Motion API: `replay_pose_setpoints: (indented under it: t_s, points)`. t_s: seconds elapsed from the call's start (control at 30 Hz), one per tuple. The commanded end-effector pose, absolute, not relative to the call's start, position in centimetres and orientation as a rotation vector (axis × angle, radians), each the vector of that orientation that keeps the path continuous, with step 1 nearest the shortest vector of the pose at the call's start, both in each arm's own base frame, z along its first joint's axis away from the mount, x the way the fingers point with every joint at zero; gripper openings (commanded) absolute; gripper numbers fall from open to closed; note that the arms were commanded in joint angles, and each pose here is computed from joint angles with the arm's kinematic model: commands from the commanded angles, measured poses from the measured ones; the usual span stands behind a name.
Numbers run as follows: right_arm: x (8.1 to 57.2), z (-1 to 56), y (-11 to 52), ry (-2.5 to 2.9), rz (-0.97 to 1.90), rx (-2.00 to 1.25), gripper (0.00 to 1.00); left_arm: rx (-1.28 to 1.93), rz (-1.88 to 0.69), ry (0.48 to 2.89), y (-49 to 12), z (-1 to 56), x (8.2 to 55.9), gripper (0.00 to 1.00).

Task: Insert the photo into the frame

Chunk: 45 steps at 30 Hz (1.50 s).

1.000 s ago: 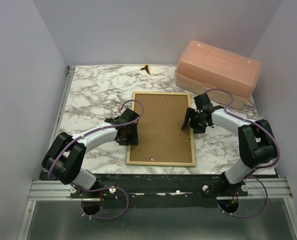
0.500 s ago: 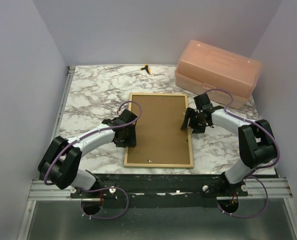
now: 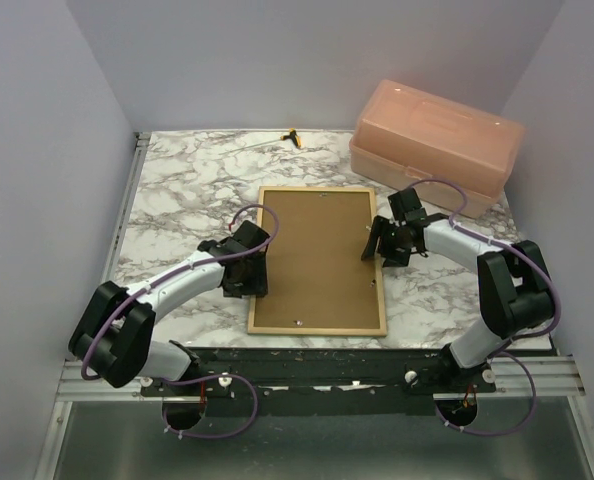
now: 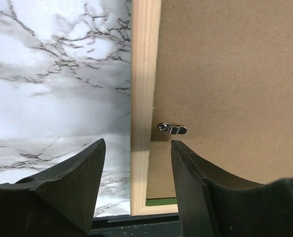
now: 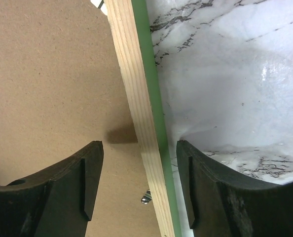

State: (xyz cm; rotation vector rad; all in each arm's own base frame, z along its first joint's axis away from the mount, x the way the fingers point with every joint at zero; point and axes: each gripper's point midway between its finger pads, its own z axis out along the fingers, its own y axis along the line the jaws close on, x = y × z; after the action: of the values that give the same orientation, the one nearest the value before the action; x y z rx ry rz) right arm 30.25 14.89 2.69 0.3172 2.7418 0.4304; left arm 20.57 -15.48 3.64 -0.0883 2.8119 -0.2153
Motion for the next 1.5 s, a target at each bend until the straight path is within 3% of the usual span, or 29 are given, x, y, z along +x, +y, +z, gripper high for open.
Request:
replay_pose_setpoints:
  t_s: [0.0,0.5,1.03,1.3,1.47]
  points:
    - [28.5,1.7,14.0,2.785,0.374,0.334,0.64,-0.080,-0.122,2.824,-13.7,3.2,19.6,0.55]
    - [27.9,1.0,12.6,2.796,0.275,0.326,0.01,-0.090,-0.117,2.826,-14.6,2.5,21.0,0.53]
    - [27.6,0.4,12.4,2.811,0.262,0.290,0.00,-0.134,-0.224,2.779,-16.9,3.1,23.1,0.57]
    - [27.2,0.1,12.2,2.822,0.251,0.280,0.00,-0.205,-0.224,2.746,-16.9,3.2,24.3,0.49]
    - [27.1,-0.1,12.3,2.830,0.259,0.275,0.00,-0.232,-0.225,2.746,-16.3,3.1,24.6,0.50]
